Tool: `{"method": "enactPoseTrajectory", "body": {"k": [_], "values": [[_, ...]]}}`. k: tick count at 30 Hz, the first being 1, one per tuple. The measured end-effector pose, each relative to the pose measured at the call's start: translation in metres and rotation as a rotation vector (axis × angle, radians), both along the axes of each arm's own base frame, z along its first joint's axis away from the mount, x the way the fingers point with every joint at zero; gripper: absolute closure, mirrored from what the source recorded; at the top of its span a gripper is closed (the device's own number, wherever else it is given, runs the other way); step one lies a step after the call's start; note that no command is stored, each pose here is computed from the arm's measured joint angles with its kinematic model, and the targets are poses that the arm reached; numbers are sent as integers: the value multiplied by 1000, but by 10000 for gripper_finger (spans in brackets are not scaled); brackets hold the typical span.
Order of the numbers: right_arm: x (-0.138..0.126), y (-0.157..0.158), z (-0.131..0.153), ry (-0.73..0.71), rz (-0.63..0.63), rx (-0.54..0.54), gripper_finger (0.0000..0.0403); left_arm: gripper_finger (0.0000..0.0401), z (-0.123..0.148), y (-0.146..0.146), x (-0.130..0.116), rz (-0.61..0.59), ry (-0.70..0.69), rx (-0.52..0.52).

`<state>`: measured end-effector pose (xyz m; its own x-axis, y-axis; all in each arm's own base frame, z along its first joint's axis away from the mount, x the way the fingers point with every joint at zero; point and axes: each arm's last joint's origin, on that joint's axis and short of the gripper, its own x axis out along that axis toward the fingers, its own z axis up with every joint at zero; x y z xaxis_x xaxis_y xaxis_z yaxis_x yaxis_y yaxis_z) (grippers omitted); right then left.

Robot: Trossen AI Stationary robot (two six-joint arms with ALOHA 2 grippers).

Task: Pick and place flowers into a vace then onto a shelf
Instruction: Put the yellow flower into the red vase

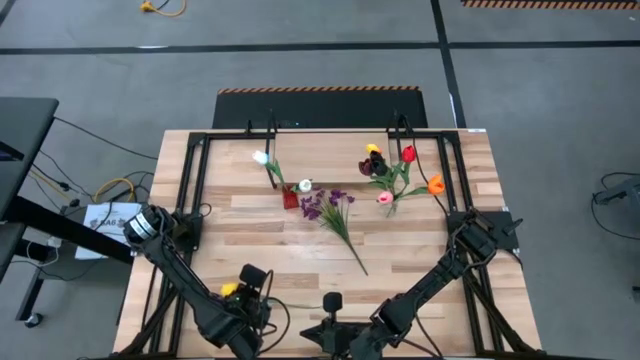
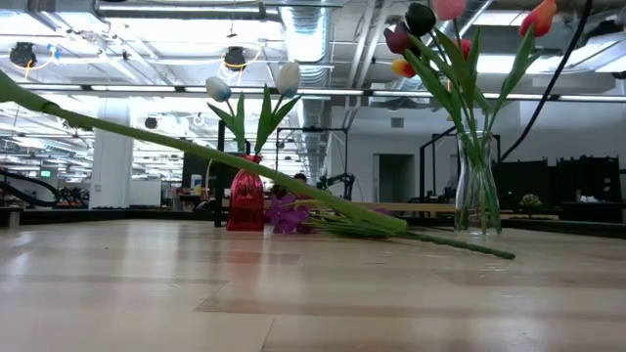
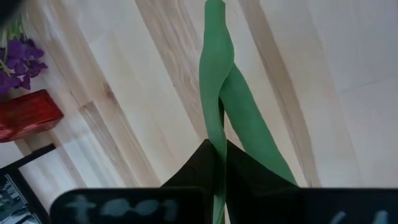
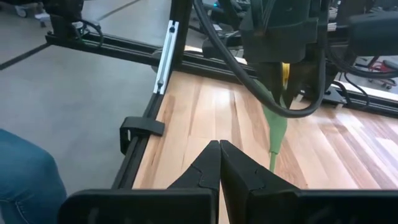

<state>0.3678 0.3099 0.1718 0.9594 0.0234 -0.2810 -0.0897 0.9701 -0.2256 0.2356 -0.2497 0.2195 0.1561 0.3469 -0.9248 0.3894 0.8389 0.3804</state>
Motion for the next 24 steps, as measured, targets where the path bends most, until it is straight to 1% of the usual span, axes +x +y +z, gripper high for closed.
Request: {"method": "enactPoseTrajectory", "body": {"k": [3,6,13,16,24], "values": [[0,0,0,0,-3,7,403,401,0,-1,1,8,-14,-16],[3,-4,0,2,-21,46,403,401,3,-3,3,12,-28,-38],[13,-19,-6,77,-32,139,397,401,21,-7,12,32,-94,-84],[17,-25,-8,92,-52,140,376,401,26,-6,15,34,-104,-93],[23,-34,-8,90,-71,145,289,401,26,-4,16,38,-94,-89]]}}
